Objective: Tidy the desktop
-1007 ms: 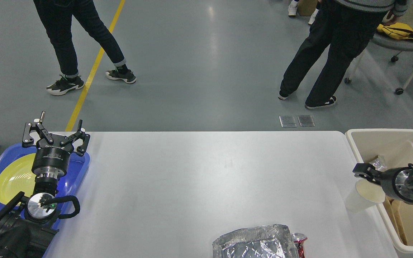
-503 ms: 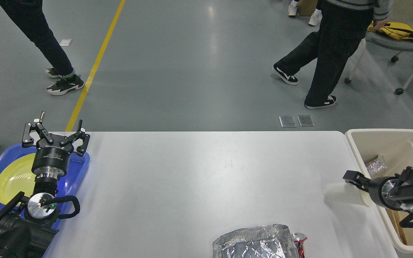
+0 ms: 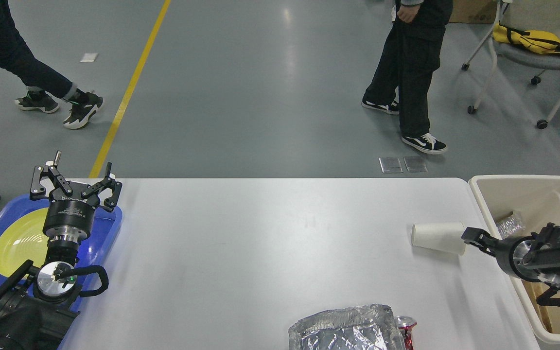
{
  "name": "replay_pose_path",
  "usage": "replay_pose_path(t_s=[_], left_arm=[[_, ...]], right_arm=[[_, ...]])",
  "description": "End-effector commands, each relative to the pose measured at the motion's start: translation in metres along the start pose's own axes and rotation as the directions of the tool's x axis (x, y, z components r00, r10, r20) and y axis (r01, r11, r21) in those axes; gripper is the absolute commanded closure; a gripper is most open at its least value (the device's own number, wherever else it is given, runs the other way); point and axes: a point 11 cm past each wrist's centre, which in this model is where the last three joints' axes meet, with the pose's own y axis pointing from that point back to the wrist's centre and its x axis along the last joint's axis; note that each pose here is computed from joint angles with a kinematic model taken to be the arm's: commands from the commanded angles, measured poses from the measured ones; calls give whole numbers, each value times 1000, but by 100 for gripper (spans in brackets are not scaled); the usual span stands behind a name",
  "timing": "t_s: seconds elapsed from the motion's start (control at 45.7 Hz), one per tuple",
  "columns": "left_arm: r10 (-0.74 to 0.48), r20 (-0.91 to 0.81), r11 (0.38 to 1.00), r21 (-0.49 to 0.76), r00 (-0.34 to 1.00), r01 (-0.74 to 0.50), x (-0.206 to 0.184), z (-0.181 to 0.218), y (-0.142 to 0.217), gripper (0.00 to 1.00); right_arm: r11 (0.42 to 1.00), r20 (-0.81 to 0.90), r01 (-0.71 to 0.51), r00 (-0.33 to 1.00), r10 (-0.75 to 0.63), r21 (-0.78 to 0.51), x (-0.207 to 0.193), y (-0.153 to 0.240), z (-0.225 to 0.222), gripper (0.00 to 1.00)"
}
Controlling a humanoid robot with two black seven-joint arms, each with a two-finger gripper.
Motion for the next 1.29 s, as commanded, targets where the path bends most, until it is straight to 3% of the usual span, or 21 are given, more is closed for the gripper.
replay_pose_path(t_s=[0.0, 0.35, 0.635, 0.81, 1.27], left_arm=[[-1, 0, 1000, 0, 1000, 1, 0, 0, 0, 3], [1, 0, 1000, 0, 1000, -1, 0, 0, 0, 3], [1, 0, 1000, 0, 1000, -1, 0, 0, 0, 3], [1, 0, 1000, 0, 1000, -1, 0, 0, 0, 3], [1, 0, 1000, 0, 1000, -1, 0, 0, 0, 3]], right_arm=[[1000, -1, -2, 1000, 2, 3, 1, 0, -1, 0], [1000, 19, 0, 1000, 0, 14, -8, -4, -4, 0], [997, -2, -73, 997, 73, 14, -15, -29, -10, 0], [997, 73, -59, 996, 55, 42, -28, -36, -19, 0], [999, 77, -29, 997, 26, 36, -34, -34, -15, 0]])
